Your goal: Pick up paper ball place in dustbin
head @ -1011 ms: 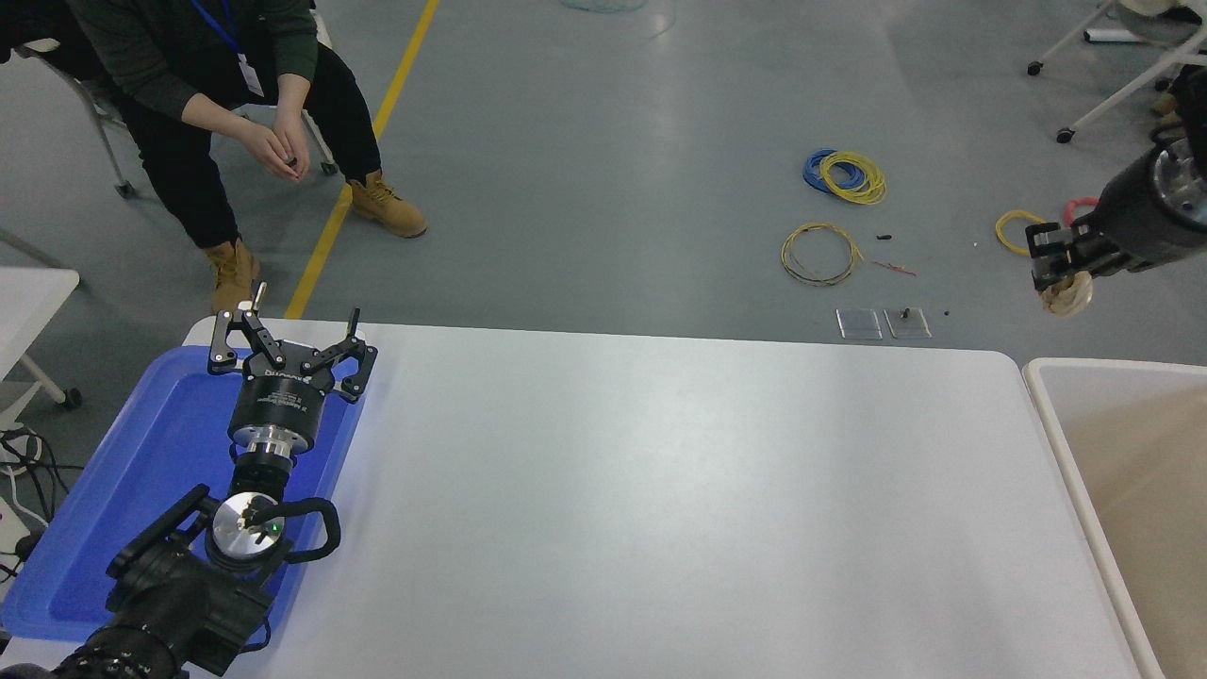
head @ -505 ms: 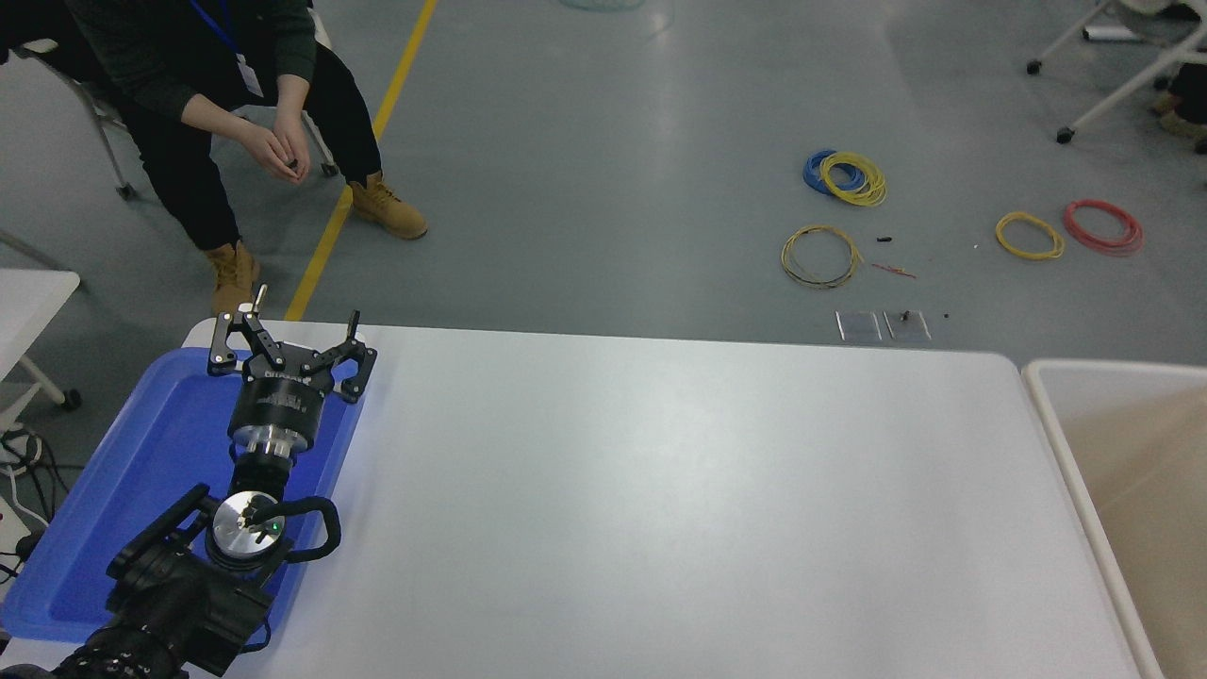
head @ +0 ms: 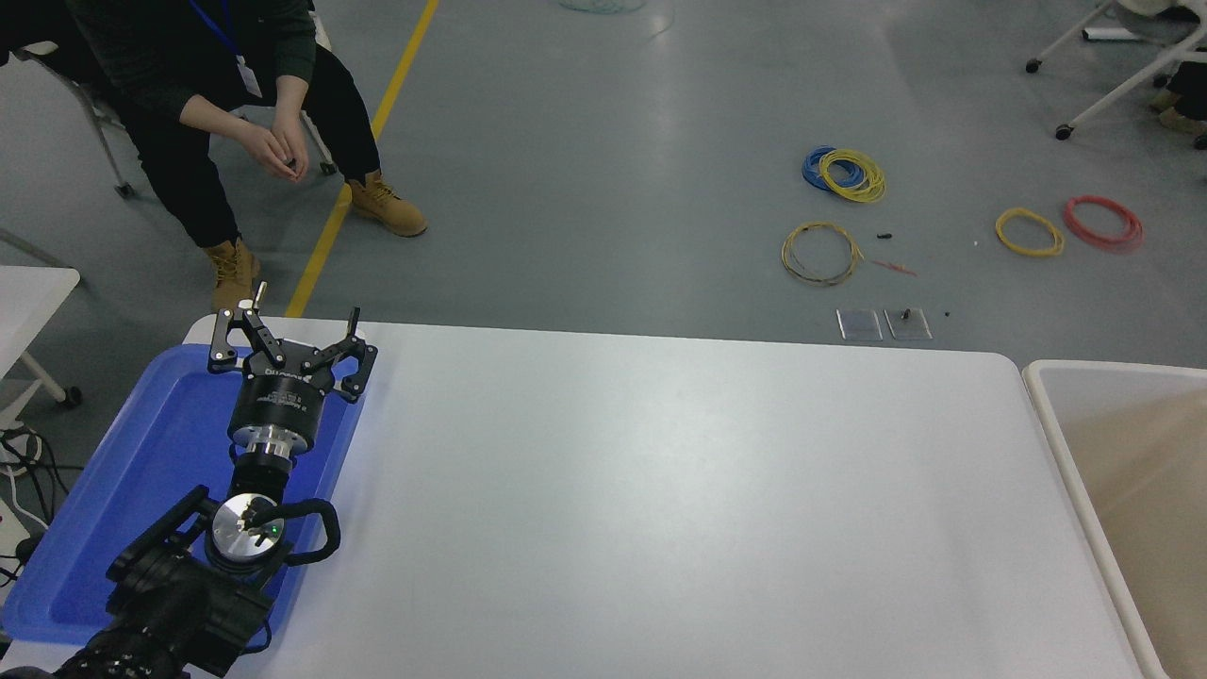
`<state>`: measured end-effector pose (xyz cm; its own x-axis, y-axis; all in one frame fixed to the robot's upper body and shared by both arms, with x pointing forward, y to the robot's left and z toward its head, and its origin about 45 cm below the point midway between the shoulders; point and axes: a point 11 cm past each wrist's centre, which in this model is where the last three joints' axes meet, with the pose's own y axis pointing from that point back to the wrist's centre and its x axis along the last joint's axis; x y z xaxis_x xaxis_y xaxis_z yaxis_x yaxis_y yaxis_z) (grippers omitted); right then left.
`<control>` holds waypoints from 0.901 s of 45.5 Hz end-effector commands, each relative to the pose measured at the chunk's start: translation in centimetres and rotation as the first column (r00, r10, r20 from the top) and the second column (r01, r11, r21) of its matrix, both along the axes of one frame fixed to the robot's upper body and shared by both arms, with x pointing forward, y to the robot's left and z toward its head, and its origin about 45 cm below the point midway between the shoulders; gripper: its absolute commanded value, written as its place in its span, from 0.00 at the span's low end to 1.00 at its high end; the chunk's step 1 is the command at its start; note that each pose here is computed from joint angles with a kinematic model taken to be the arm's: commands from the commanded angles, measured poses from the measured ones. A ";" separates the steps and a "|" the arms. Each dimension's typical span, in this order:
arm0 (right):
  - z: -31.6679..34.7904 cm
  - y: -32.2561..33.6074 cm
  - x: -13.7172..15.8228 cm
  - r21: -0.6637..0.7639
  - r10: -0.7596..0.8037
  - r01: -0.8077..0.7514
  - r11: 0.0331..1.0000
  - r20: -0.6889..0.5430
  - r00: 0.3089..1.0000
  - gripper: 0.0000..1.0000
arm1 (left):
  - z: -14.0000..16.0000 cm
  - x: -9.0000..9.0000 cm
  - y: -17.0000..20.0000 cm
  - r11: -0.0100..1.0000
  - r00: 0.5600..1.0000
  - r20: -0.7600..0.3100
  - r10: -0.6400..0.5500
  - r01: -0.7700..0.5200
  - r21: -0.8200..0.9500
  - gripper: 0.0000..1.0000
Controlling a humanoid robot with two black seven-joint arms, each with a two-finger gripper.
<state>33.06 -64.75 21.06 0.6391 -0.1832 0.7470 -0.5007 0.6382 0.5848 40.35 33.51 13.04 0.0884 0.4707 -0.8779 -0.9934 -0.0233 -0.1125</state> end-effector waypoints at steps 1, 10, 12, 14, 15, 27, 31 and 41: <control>-5.2 -0.1 -3.8 0.015 -0.054 0.054 0.998 0.038 0.998 0.00 | 0.0 0.0 0.0 1.000 1.000 0.000 0.000 0.000 0.000 1.00; -9.4 2.1 -5.1 0.050 -0.046 0.045 0.998 0.013 0.999 0.00 | 0.0 0.0 0.0 1.000 1.000 0.000 0.000 0.000 0.000 1.00; -10.1 2.5 -5.4 0.053 -0.049 0.048 0.997 0.010 0.999 0.00 | 0.0 0.0 -0.1 1.000 1.000 0.000 -0.001 0.001 -0.001 1.00; -10.9 2.9 -5.7 0.063 -0.053 0.053 0.997 0.004 0.999 0.00 | 0.0 0.0 -0.1 1.000 1.000 0.000 -0.001 0.001 -0.001 1.00; -11.3 3.2 -5.8 0.067 -0.052 0.051 0.996 0.001 0.999 0.00 | 0.0 0.0 0.0 1.000 1.000 0.000 0.000 0.000 0.000 1.00; -14.2 5.4 -6.6 0.104 -0.034 0.037 0.994 -0.030 0.999 0.00 | 0.0 0.0 0.0 1.000 1.000 -0.001 0.001 -0.001 0.001 1.00; -14.4 5.7 -6.5 0.109 -0.031 0.034 0.993 -0.031 0.999 0.00 | 0.0 0.0 0.0 1.000 1.000 0.001 0.001 -0.001 0.000 1.00; -14.6 5.9 -6.5 0.113 -0.030 0.033 0.993 -0.033 0.999 0.00 | 0.0 0.0 0.0 1.000 1.000 0.001 0.001 -0.001 -0.001 1.00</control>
